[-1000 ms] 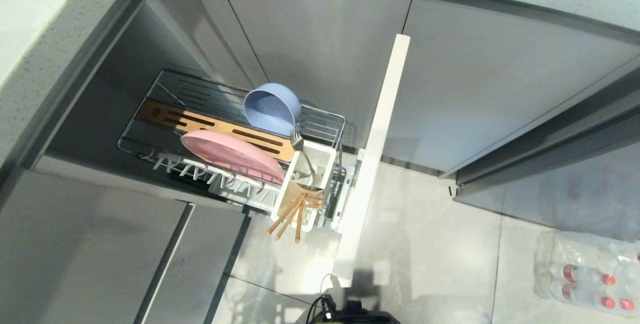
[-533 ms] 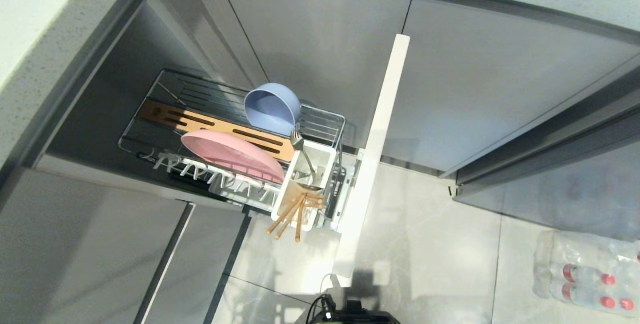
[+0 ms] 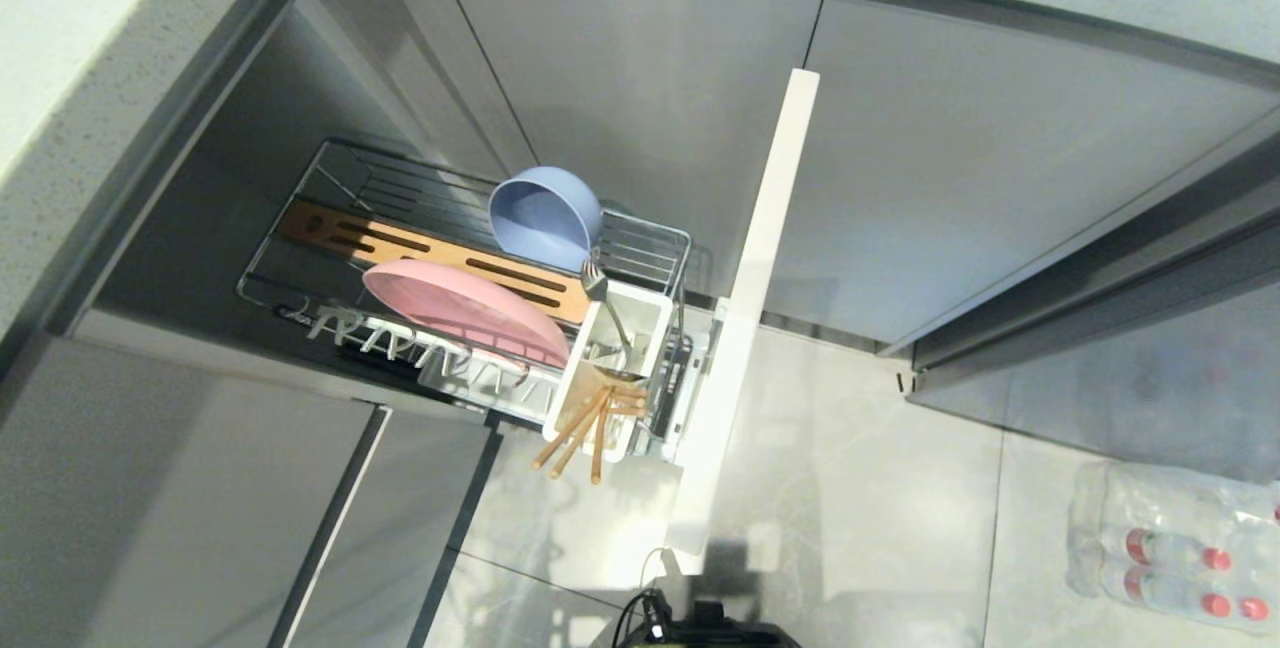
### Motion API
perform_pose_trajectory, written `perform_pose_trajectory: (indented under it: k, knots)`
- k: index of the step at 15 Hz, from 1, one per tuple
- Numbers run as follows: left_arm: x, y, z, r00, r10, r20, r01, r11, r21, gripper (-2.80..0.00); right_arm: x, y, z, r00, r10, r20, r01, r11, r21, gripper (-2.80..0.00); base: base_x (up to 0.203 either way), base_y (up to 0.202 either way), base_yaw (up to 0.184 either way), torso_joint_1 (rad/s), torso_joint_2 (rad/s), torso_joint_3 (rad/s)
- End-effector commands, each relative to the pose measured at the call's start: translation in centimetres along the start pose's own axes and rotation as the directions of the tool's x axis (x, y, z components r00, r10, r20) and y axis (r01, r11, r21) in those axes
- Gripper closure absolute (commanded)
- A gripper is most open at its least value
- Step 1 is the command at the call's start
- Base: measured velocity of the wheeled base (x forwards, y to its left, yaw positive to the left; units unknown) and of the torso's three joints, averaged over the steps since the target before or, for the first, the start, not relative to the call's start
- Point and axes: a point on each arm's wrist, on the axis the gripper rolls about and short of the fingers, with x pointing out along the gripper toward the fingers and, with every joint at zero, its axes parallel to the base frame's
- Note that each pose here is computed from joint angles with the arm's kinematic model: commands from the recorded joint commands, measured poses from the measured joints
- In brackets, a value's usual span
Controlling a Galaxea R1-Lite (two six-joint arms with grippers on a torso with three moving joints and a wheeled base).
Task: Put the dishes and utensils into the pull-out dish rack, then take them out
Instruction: Take the plate out of the cupboard
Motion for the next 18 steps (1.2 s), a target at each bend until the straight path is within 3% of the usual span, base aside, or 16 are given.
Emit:
perform_pose_trajectory:
  k: [1,5,8,10,12,14,17,18]
  knots:
    - [1.5,-0.1,-2.6,1.000,0.000,0.009,0.000,1.000,-0.008,0.00,0.0,0.0,0.0,1.000,-0.001,0.000,0.001,1.000,0.001,0.00,0.000,0.000,0.000,0.000,0.00,0.000]
    - [6.2,-0.3,-7.5,1.000,-0.005,0.004,0.005,1.000,-0.024,0.00,0.0,0.0,0.0,1.000,-0.001,-0.001,0.001,1.000,0.000,0.00,0.000,0.000,0.000,0.000,0.00,0.000]
    - [8.8,-0.5,-11.0,0.997,-0.002,0.077,0.001,1.000,0.004,0.00,0.0,0.0,0.0,1.000,-0.001,-0.001,0.001,1.000,0.000,0.00,0.000,0.000,0.000,0.000,0.00,0.000]
    - [9.4,-0.5,-12.0,0.990,0.002,0.143,-0.006,1.000,0.021,0.00,0.0,0.0,0.0,1.000,0.000,-0.001,0.000,1.000,0.000,0.00,0.000,0.000,0.000,0.000,0.00,0.000]
    - [9.5,-0.5,-12.9,0.998,0.009,0.058,-0.011,0.999,0.033,0.00,0.0,0.0,0.0,1.000,-0.001,0.000,0.001,1.000,0.000,0.00,0.000,0.000,0.000,0.000,0.00,0.000]
    - [9.5,-0.5,-13.5,1.000,0.023,-0.003,-0.023,0.996,0.086,0.00,0.0,0.0,0.0,1.000,0.000,-0.001,0.000,1.000,0.000,0.00,0.000,0.000,0.000,0.000,0.00,0.000]
    - [9.4,-0.7,-14.2,0.997,-0.022,-0.081,0.027,0.997,0.066,0.00,0.0,0.0,0.0,1.000,0.000,-0.001,0.000,1.000,0.001,0.00,0.000,0.000,0.000,0.000,0.00,0.000]
    - [9.5,-0.6,-14.1,0.998,-0.021,-0.067,0.024,0.999,0.045,0.00,0.0,0.0,0.0,1.000,0.000,-0.001,0.000,1.000,0.000,0.00,0.000,0.000,0.000,0.000,0.00,0.000]
